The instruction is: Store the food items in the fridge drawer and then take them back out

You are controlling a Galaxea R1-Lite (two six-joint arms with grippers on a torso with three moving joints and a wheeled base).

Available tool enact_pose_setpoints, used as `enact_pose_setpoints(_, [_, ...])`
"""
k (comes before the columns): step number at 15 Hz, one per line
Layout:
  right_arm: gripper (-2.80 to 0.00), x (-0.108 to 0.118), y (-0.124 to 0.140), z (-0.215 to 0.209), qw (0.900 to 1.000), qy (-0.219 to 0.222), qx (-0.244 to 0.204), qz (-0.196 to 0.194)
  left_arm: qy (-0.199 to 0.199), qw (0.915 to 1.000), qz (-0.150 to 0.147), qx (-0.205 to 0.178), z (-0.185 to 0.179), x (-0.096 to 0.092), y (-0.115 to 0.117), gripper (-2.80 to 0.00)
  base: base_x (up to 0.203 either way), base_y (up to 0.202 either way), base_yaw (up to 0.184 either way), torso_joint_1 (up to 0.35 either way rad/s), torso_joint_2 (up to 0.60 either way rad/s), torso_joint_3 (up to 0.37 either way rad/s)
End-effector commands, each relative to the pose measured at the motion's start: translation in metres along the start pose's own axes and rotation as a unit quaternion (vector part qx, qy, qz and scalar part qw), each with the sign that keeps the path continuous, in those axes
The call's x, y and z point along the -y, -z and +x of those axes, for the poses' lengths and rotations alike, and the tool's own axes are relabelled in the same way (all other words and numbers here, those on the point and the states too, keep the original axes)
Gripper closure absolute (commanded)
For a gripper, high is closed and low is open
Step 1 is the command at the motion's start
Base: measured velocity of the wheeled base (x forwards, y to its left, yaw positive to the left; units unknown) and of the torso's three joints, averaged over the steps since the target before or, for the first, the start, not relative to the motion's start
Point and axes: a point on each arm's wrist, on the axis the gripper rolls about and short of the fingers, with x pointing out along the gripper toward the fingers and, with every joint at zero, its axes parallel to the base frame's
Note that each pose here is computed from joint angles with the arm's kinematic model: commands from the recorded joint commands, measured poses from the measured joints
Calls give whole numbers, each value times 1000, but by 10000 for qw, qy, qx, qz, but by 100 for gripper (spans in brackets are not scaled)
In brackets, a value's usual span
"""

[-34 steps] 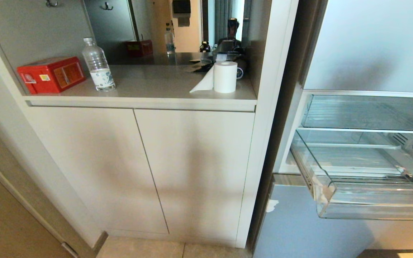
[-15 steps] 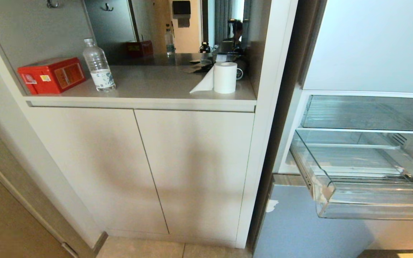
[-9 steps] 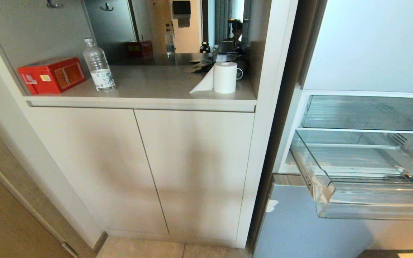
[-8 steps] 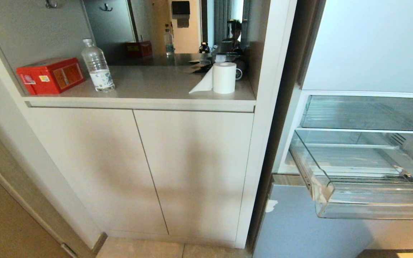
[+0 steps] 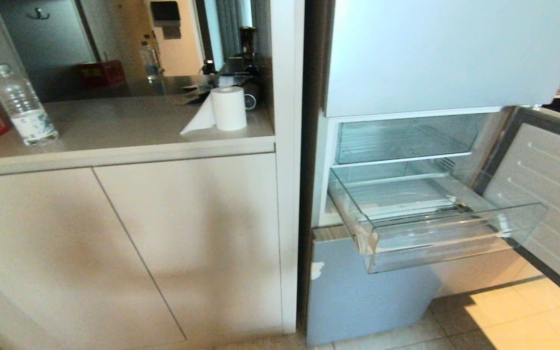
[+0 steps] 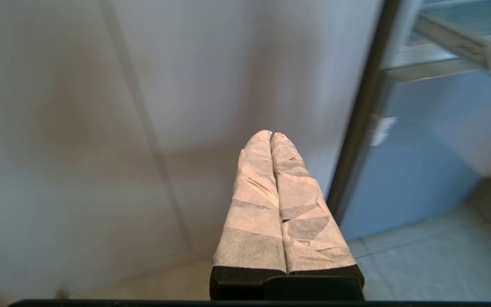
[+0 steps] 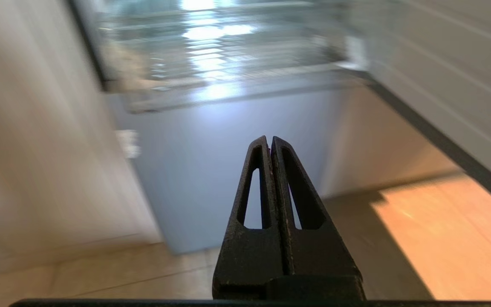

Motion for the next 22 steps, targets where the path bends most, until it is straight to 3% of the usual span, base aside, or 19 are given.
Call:
enact_pose_setpoints(1, [0,0,1,0,10000,1,-23,3,2,10000,0,-4,0,0,0,0,-2,7,-178,-1,3,2])
enact_pose_setpoints(8, [0,0,0,0,10000,-24,-27,-13,-4,10000,0,-5,0,0,0,0,-1,8,-169,2,2,3])
enact_pose_setpoints(11, [0,-1,-13,14,9988,32,-455,-165,1,10000,0,-4,0,0,0,0,0,2,-39,1,2,0])
enact_pose_setpoints(13, [0,-1,-34,33,9954,401,-856,137,-4,10000,0,-12,0,0,0,0,0,0,0,0,0,0])
enact_pose_setpoints(15, [0,5,-56,57,9819,1262,-1249,655,1,10000,0,-4,0,0,0,0,0,0,0,0,0,0])
enact_pose_setpoints(16, [-280,12,-63,68,9690,1829,-1384,913,-5,10000,0,-4,0,0,0,0,0,0,0,0,0,0])
enact_pose_setpoints(19, [-280,46,-78,96,9244,3138,-1596,1470,-5,10000,0,-5,0,0,0,0,0,0,0,0,0,0])
enact_pose_setpoints(22, [-280,99,-93,115,8808,4238,-1265,1691,-5,10000,0,-4,0,0,0,0,0,0,0,0,0,0])
